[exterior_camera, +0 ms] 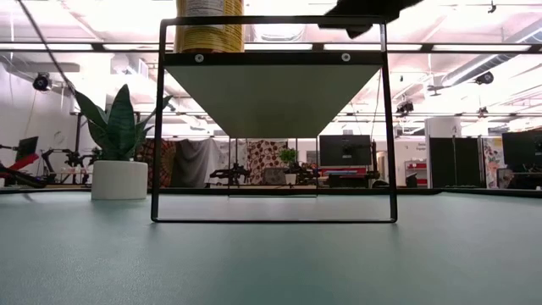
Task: Pick and place medicine bottles onto shelf by color
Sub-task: Put the yellow pill bottle on the shelf
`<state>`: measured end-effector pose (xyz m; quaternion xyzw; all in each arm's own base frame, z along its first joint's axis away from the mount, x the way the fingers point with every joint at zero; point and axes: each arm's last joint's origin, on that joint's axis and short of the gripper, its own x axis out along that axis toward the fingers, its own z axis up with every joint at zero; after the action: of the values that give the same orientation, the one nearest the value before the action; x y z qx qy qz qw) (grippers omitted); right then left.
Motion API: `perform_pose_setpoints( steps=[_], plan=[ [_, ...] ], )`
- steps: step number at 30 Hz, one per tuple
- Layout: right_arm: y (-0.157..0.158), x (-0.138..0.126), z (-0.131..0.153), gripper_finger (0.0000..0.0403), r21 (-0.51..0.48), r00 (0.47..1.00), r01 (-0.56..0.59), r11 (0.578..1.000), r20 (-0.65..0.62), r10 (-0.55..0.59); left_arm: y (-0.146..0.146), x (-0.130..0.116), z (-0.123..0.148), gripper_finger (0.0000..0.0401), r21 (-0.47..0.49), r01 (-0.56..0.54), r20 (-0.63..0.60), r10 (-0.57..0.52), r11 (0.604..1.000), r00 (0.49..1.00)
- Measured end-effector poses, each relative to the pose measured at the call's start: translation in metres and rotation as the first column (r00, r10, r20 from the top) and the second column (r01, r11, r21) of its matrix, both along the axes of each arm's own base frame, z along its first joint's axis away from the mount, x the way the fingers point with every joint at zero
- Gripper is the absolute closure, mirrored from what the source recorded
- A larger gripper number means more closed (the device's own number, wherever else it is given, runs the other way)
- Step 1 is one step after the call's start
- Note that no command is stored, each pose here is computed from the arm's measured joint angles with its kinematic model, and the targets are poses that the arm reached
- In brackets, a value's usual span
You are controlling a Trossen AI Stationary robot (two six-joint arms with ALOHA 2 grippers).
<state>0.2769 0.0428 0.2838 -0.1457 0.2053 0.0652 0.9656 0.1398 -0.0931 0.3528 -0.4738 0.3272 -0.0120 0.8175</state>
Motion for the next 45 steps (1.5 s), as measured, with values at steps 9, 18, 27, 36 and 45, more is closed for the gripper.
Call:
perform_pose_setpoints(
  steps=[9,18,27,36,45],
  plan=[
    [0.000,-0.002,-0.013,0.0394,-0.001,1.000,0.000,1.000,-0.003,0.000,-0.071,0.025,-0.078,0.0401,-0.054,-0.114,-0.662,0.050,0.992,0.747],
    [0.000,-0.002,-0.012,0.0394,-0.021,1.000,-0.010,1.000,0.000,0.010,-0.103,0.049,-0.132,0.0400,0.064,-0.087,-0.792,0.103,0.994,0.602],
    [0.000,-0.002,-0.012,0.0394,-0.012,1.000,-0.006,1.000,0.000,0.006,-0.104,0.049,-0.133,0.0289,0.042,-0.055,-0.789,0.066,0.998,0.610],
    [0.000,-0.002,-0.013,0.0394,-0.015,1.000,-0.007,1.000,-0.011,0.006,-0.108,0.052,-0.140,0.0145,0.046,-0.007,-0.775,0.041,0.999,0.630],
    [0.000,-0.002,-0.013,0.0394,-0.002,1.000,-0.001,1.000,-0.012,0.001,-0.114,0.059,-0.155,0.0136,0.082,0.067,-0.766,0.019,0.994,0.643]
  ],
)
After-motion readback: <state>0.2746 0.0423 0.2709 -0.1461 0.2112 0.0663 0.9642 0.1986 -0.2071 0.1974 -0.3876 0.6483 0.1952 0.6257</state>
